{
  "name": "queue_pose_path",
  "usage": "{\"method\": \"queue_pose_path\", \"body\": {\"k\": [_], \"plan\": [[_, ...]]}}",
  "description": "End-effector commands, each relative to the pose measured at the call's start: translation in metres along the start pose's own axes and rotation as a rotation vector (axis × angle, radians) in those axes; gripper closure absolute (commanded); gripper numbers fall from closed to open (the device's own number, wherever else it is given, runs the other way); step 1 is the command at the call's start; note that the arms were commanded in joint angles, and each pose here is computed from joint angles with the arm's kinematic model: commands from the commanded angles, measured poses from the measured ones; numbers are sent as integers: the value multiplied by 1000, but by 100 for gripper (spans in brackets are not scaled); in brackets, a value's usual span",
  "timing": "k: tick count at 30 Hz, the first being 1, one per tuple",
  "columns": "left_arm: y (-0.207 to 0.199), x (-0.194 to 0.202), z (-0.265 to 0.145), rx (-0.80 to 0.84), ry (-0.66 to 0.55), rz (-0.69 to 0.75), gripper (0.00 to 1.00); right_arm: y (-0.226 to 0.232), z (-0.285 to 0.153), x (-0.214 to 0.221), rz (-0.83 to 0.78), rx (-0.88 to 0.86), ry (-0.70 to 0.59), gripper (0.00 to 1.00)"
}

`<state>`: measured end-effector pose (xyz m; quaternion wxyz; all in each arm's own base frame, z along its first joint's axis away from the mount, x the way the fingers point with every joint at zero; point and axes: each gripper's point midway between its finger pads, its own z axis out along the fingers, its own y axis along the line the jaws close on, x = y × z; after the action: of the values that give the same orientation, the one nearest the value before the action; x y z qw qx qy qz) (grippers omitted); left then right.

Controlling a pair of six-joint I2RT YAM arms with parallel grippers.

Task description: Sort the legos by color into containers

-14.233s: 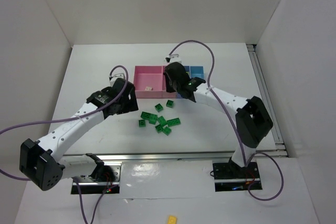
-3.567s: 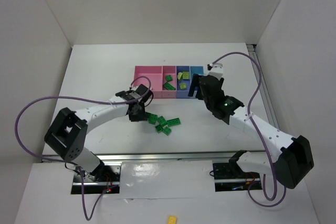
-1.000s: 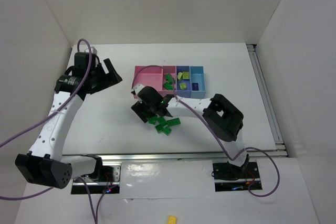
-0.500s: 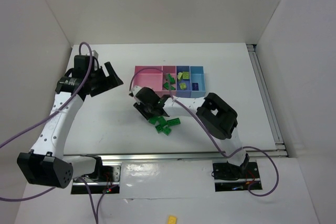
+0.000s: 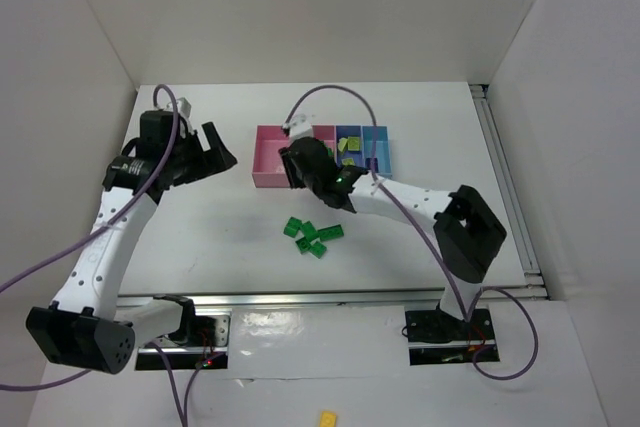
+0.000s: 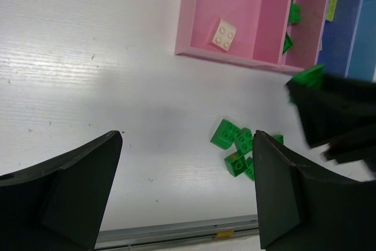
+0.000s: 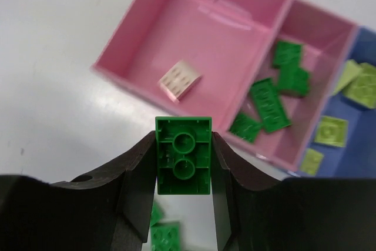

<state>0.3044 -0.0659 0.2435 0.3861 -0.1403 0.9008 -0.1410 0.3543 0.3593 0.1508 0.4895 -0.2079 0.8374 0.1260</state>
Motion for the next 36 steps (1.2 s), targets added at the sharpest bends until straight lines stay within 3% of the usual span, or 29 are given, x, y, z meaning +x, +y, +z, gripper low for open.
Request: {"method": "queue_pose_path", "body": {"k": [1, 6, 8, 9, 11, 13, 15, 17, 19, 21, 25, 28, 31, 36], "plan": [[-6, 10, 9, 17, 22, 60, 6, -55, 2, -28, 180, 171, -101, 72], [-3, 21, 18, -6, 57, 74, 6, -92, 30, -34, 267, 228, -85, 69], [-3, 22, 21, -10, 65, 65, 6, -107, 43, -33, 277, 249, -62, 58], [-3, 22, 21, -11, 65, 65, 6, -104, 56, -36, 276, 241, -57, 46], [-4, 27, 22, -9, 77, 71, 6, -112, 62, -38, 235, 273, -33, 12], [-4, 27, 22, -14, 74, 78, 5, -109, 55, -50, 209, 302, -59, 8], [-7, 29, 22, -8, 77, 84, 5, -113, 32, -72, 225, 297, -134, 8], [-6, 28, 22, -16, 73, 75, 5, -111, 17, -61, 230, 289, -132, 13], [-8, 29, 22, -10, 76, 81, 5, -109, -8, -55, 241, 275, -138, 27], [-10, 30, 22, -13, 75, 79, 5, -95, -24, -39, 248, 253, -119, 32], [-8, 38, 25, -25, 91, 68, 5, -70, -47, 38, 247, 178, 38, 32], [-5, 39, 27, -36, 87, 59, 5, -34, -51, 72, 224, 47, 112, 22], [-5, 39, 27, -36, 87, 59, 5, 5, -48, 96, 100, -77, 188, 10], [-3, 41, 29, -54, 87, 56, 5, 45, -42, 121, -93, -151, 253, 6]]}}
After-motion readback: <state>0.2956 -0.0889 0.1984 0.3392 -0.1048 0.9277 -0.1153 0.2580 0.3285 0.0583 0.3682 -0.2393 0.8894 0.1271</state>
